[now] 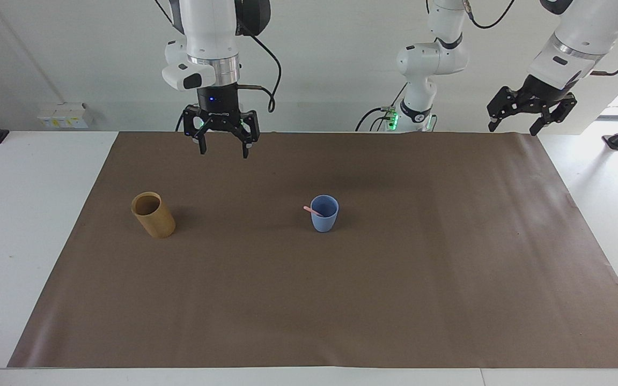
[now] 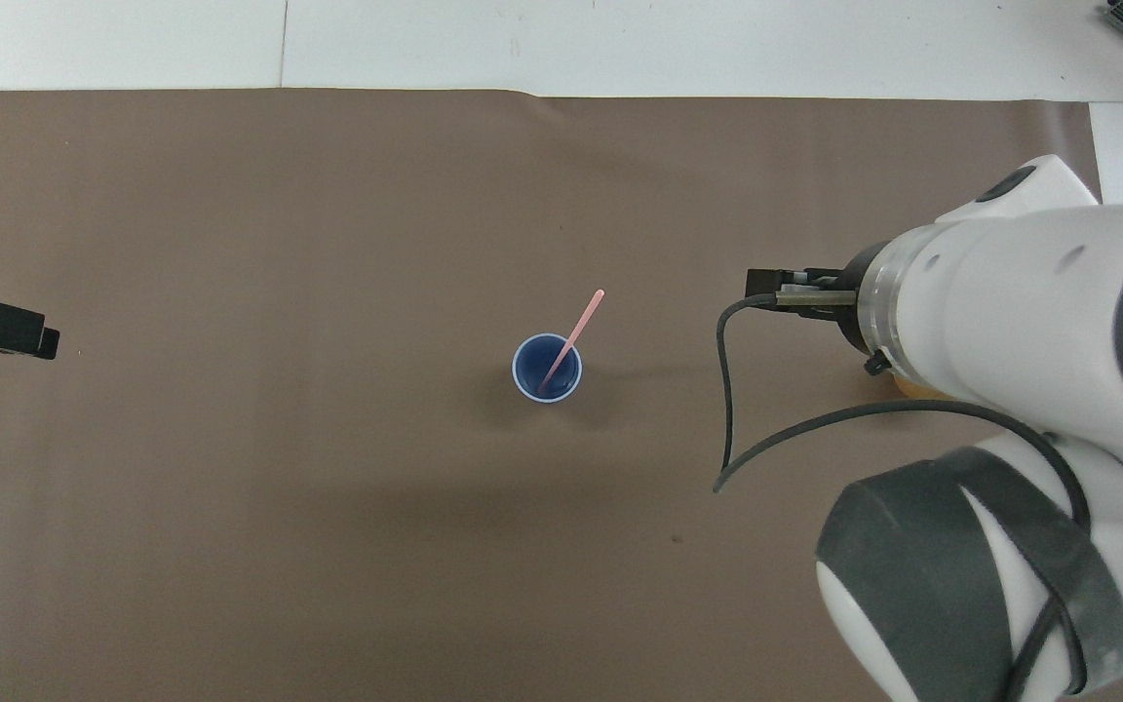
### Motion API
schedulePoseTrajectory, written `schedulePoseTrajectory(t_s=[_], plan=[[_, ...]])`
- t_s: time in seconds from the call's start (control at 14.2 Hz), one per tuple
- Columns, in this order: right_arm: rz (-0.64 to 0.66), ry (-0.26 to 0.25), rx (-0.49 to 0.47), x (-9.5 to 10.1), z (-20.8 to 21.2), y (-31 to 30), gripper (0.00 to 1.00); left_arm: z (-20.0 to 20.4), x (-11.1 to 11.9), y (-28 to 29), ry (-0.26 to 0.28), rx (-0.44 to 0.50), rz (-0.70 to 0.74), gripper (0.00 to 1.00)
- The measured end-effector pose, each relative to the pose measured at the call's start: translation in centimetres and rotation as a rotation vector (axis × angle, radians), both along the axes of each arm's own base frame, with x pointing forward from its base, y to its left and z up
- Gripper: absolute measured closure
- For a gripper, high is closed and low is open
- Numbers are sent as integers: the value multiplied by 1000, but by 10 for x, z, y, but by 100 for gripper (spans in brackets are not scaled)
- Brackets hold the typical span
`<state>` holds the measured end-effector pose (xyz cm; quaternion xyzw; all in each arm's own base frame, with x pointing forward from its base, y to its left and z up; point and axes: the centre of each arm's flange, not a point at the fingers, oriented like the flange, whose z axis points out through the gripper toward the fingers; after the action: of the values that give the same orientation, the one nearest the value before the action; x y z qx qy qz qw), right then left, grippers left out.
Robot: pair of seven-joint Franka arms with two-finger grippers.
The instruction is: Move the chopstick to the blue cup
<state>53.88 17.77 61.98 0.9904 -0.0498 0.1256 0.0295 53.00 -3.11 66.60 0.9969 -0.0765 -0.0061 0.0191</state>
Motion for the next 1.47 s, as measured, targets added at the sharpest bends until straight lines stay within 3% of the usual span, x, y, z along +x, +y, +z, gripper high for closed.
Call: schedulePoseTrajectory(t_s=[0.98, 1.47], plan=[[-59, 89, 66, 17, -4, -63, 0, 0, 1, -1, -8, 0, 10, 0], [-81, 241, 57, 7, -9, -130, 0, -7, 1, 0, 8, 1, 57, 0]])
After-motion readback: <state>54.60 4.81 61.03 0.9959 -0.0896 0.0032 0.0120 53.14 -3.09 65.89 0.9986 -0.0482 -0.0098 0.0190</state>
